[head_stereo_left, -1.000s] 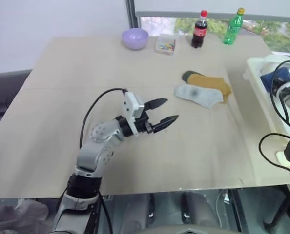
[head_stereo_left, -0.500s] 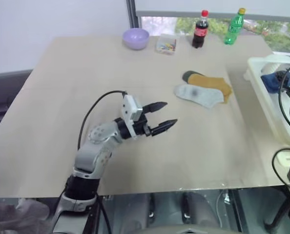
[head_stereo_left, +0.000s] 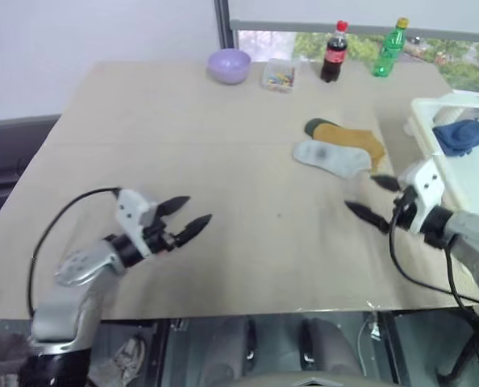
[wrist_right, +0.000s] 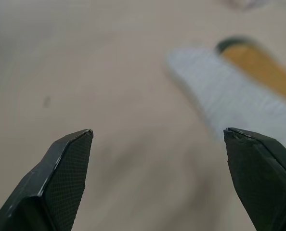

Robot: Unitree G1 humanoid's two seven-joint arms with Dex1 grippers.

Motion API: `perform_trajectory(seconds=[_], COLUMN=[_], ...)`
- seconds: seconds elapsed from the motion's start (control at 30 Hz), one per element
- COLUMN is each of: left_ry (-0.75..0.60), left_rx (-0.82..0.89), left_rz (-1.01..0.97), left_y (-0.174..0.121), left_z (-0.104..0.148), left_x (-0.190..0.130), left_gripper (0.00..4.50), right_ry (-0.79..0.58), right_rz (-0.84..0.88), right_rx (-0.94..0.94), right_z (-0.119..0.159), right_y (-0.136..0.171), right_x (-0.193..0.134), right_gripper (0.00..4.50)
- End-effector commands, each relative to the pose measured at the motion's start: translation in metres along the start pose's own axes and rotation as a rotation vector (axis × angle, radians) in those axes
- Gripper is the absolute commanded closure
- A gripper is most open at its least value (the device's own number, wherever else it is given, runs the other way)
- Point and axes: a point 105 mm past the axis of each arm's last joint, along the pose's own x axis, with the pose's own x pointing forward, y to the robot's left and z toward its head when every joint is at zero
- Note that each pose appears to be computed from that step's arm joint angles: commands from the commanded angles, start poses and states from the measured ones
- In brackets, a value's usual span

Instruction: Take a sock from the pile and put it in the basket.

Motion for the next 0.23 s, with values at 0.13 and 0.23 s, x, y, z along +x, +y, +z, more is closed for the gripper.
perform_trajectory(seconds=[0.13, 0.23], left_ry=[0.028, 0.027], left_rx=[0.024, 0.015], left_rz=[0.074, 0.089], left_y=[0.009, 0.012], left_z=[0.010, 0.013], left_x=[-0.040, -0.046], left_gripper=[0.85, 0.85], right_ry=[0.016, 0.024], right_rz=[-0.013, -0.020], right_rx=[-0.077, -0.077], right_z=[0.001, -0.001], right_y=[-0.007, -0.007], right_x=[-0.016, -0.016], right_gripper=[0.06, 0.06])
